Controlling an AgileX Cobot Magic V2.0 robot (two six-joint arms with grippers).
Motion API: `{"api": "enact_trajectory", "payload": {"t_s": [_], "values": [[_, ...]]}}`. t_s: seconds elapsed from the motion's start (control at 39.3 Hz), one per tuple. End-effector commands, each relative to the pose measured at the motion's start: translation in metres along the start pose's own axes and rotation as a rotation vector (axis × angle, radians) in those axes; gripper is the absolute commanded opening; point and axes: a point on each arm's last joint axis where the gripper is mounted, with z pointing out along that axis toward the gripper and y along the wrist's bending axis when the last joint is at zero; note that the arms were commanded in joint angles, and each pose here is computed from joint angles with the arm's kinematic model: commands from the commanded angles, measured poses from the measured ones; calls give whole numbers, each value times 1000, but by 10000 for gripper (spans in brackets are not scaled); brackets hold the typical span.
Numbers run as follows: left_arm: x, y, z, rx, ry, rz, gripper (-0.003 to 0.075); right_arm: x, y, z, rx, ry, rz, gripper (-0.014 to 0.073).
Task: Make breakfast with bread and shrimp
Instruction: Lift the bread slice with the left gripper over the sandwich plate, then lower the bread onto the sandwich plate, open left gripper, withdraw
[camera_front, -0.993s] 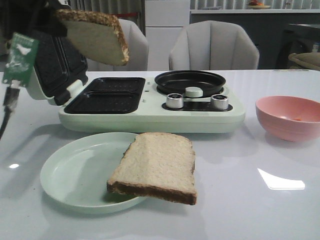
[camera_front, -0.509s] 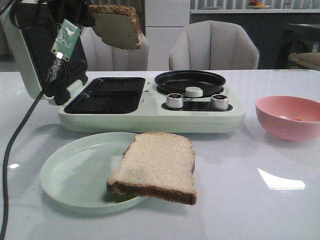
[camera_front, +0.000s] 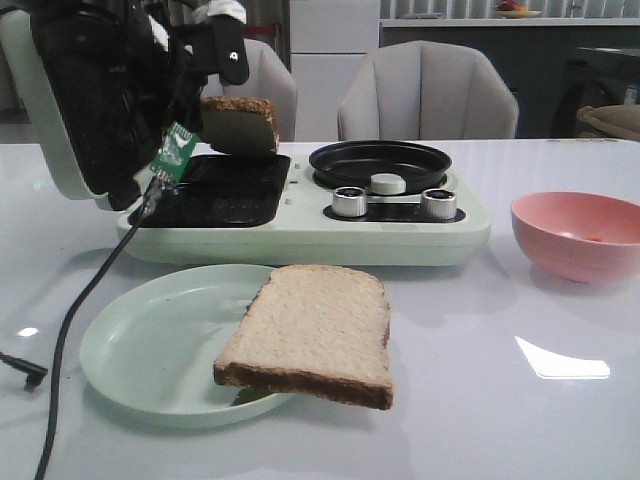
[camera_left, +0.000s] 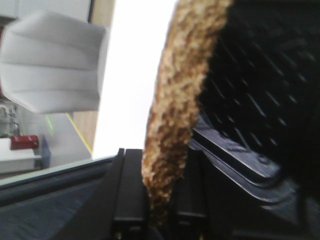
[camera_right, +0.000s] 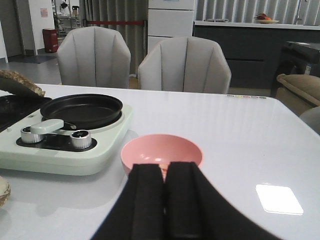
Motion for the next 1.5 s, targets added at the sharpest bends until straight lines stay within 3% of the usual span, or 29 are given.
{"api": "enact_trajectory", "payload": {"t_s": [0.0,0.23,0.53,0.66,0.82,0.89,1.48], "values": [[-4,20,-18,-41,-24,-44,121,-14,0,-3,3,-116,-10,132],[-3,-3,-15,34,-89,-45,125,-14,0,-3,3,-116,-10,132],[-5,-7,-15,51,-120,-74,142,-14,0,-3,3,-116,-10,132],[-6,-7,-15,55,-130,-98,300,-14,0,-3,3,-116,-10,132],[-7,-8,-15,63,-120,-142,606,-14,0,-3,3,-116,-10,132],[-8,-9,-15,68,-110,-163,668,-14,0,-3,3,-116,-10,132],[-11,21,-63,83,41,-476,670,-14,0,-3,3,-116,-10,132]]}}
